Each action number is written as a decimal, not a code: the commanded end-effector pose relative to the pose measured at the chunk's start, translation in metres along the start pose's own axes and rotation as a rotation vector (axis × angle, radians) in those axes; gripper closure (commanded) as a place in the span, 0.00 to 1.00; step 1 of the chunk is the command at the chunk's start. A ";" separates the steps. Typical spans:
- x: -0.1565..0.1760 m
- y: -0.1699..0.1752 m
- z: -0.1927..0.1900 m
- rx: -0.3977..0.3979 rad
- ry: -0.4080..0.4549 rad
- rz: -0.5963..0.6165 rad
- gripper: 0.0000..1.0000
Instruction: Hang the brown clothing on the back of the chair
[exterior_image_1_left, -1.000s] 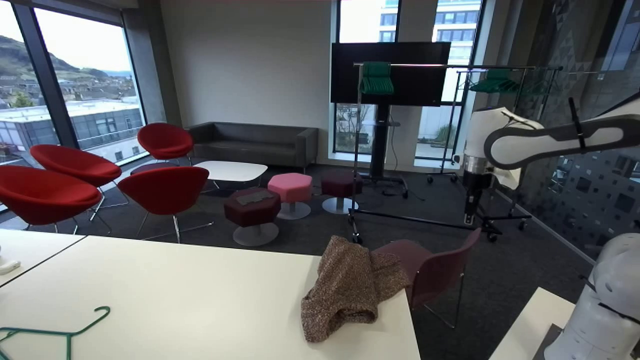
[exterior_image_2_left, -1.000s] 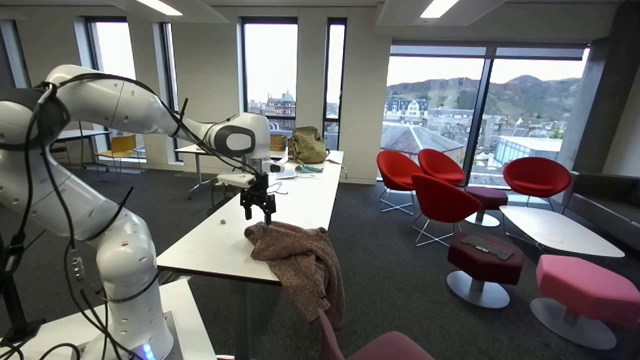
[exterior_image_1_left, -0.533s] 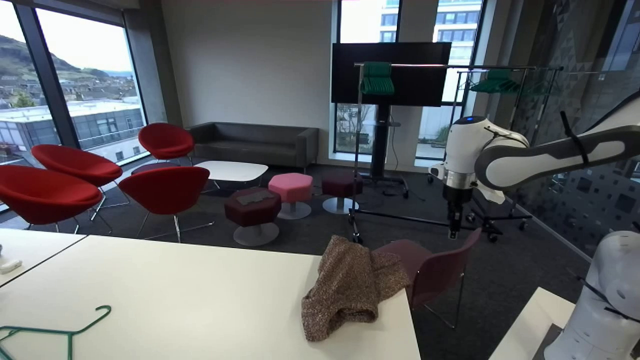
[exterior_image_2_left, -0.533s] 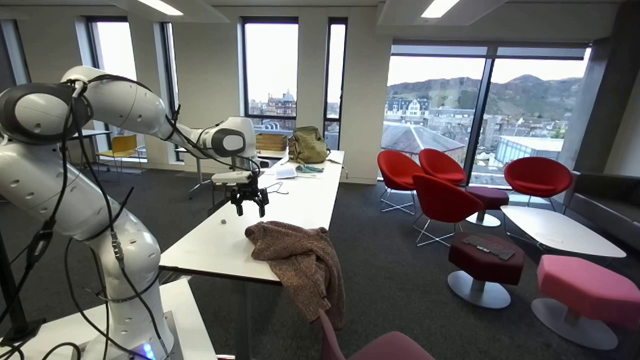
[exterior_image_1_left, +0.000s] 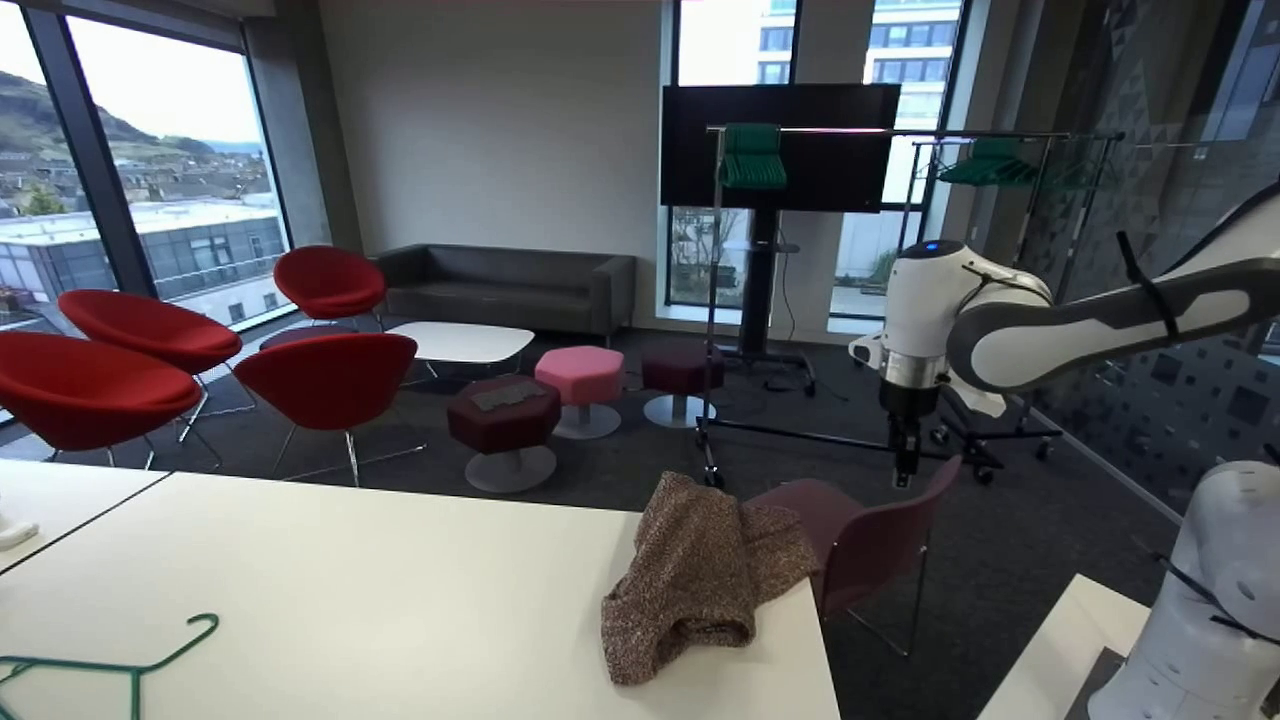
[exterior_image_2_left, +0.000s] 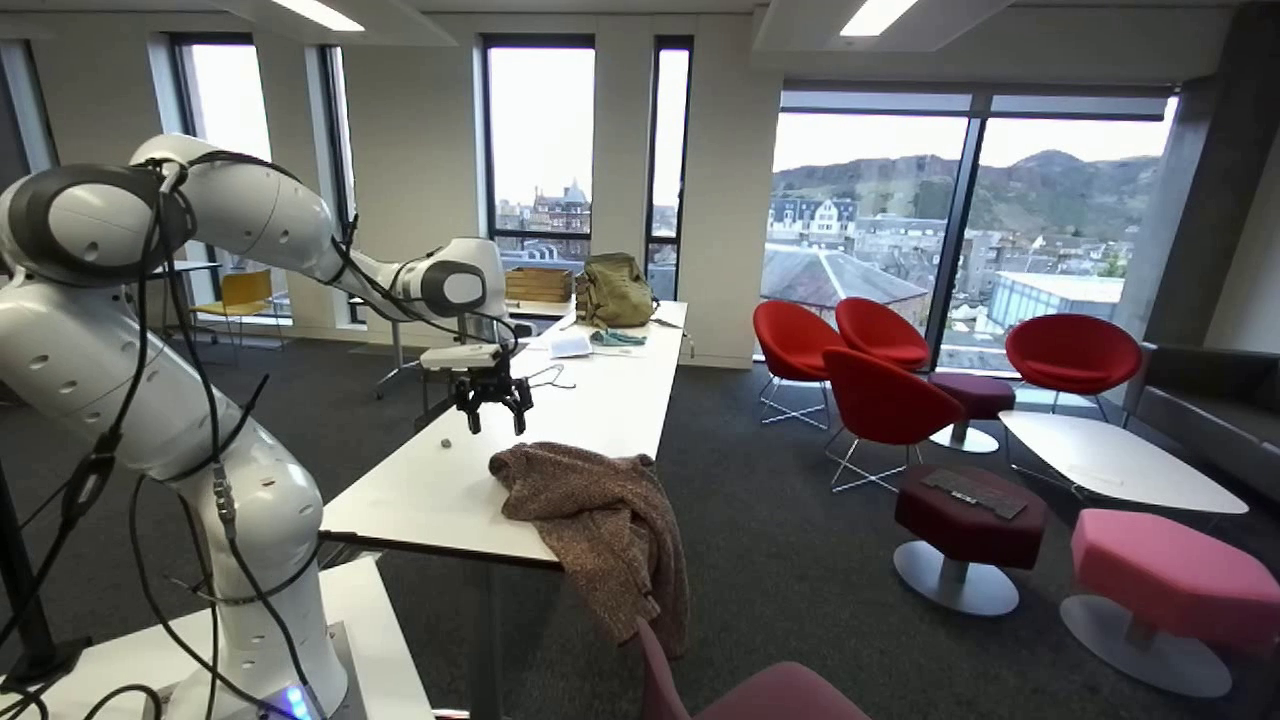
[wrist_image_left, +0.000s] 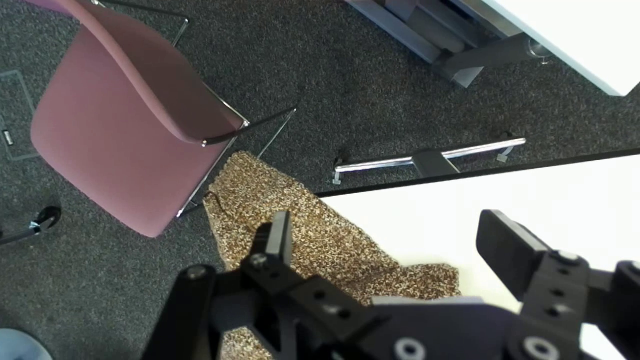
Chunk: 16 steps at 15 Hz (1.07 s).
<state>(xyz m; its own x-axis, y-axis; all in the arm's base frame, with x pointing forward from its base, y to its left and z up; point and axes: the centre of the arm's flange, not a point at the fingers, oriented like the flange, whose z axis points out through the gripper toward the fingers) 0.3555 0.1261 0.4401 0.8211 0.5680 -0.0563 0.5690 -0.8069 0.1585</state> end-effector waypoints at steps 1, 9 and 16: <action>0.052 -0.055 0.029 -0.040 -0.002 -0.114 0.00; 0.098 -0.173 0.045 -0.086 0.054 -0.426 0.00; 0.121 -0.190 0.049 -0.079 0.054 -0.482 0.00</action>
<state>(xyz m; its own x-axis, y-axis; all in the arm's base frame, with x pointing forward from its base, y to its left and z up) 0.3486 0.3398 0.3546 0.4605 0.8830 -0.0910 0.8769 -0.4366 0.2011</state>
